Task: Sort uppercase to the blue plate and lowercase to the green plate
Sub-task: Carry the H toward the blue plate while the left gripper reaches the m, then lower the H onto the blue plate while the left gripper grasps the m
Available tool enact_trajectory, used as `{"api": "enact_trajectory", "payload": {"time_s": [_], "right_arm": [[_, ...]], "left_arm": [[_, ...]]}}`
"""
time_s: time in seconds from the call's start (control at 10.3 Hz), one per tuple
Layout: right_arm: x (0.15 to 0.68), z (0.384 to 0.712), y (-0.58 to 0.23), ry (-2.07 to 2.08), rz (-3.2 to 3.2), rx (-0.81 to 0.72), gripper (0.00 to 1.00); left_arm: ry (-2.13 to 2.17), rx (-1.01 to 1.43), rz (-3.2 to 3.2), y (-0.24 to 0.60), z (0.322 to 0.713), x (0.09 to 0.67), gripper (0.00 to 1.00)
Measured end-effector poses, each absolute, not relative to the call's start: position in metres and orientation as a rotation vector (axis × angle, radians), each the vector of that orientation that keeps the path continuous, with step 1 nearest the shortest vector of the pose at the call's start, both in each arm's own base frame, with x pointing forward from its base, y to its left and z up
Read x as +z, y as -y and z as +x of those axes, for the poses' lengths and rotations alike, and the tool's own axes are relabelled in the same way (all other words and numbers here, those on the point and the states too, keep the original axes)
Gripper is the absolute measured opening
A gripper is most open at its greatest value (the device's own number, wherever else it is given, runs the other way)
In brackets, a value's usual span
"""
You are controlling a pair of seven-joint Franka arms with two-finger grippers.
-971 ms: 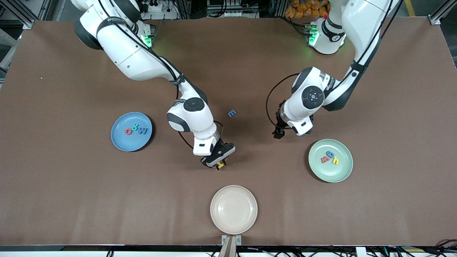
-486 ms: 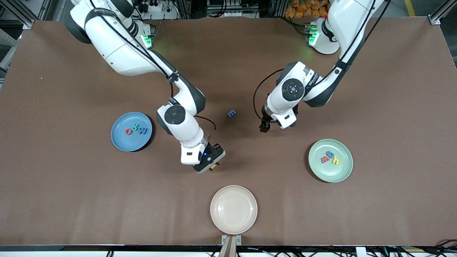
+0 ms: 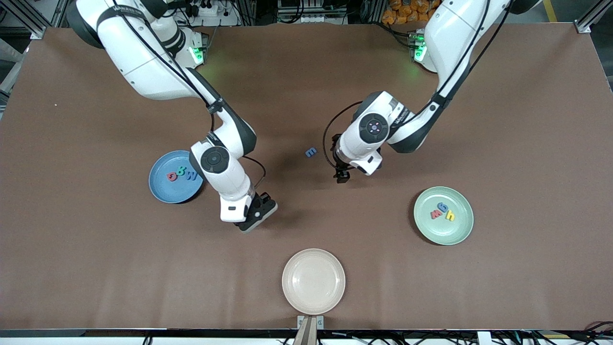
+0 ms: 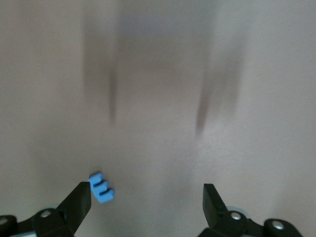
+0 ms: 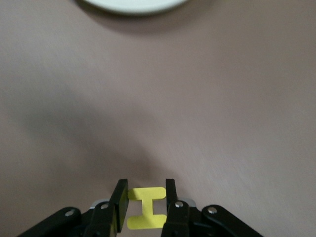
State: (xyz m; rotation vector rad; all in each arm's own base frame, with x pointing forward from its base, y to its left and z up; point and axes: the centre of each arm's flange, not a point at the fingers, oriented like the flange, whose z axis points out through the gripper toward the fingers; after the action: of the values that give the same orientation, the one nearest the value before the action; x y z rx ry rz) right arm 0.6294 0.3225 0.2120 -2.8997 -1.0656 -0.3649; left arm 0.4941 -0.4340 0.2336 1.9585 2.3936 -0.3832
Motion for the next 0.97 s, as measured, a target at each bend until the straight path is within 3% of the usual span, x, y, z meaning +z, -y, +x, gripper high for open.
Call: {"api": "enact_trajectory", "payload": {"time_s": [0.39,0.68,0.97], "right_arm": [[0.24,0.604,-0.274,1.077,-2.916,-0.243,0.35],[0.265,0.587,-0.203,1.121,-2.926,-0.062,0.35],[0.283,0.56,-0.13,1.092,-2.969,0.114,0.35]], "left_arm": [[-2.624,-0.371,1.721,0.472,0.472,0.22,1.0],[-2.64,-0.235,1.773,0.5,0.455,0.173,1.0],[-2.632,-0.207,1.783,0.514,0.445,0.167,1.0]]}}
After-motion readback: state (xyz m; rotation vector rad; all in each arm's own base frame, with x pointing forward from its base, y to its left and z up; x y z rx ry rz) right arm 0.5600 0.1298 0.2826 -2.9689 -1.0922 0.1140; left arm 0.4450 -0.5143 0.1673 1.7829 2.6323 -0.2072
